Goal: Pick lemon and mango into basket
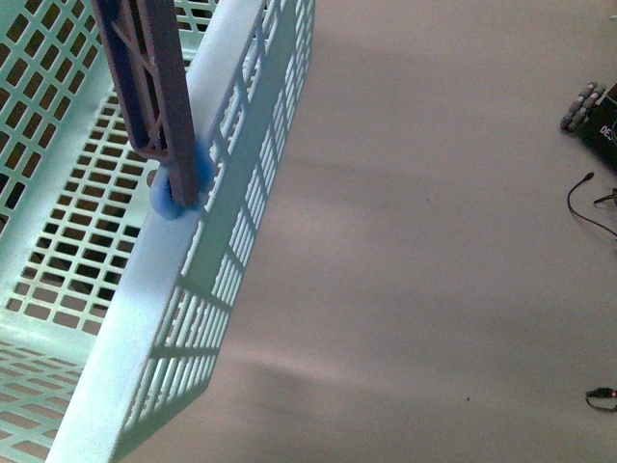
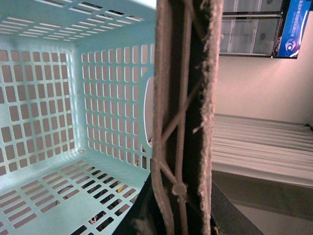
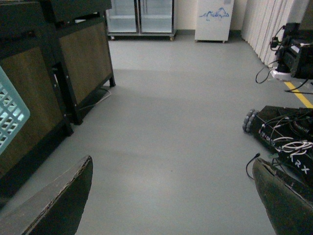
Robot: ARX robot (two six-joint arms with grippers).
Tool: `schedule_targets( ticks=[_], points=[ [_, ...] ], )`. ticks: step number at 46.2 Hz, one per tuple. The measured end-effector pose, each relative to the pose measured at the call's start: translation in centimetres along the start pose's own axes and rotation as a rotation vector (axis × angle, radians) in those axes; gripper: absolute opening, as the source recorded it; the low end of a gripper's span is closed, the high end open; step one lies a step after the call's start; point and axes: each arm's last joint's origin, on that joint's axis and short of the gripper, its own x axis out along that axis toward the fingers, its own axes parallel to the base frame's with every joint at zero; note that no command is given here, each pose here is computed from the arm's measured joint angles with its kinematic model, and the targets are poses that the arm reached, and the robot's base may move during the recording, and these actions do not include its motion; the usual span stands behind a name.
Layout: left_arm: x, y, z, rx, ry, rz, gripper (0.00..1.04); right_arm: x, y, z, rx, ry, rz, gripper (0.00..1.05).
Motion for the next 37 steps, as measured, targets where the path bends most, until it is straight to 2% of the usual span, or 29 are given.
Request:
schedule_targets(
  ticks=[37],
  points=[
    [0.0,0.0,-0.02,0.0,0.001,0.0,0.07,0.0,0.0,0.0,0.0,0.0,-0.001,0.96]
  ],
)
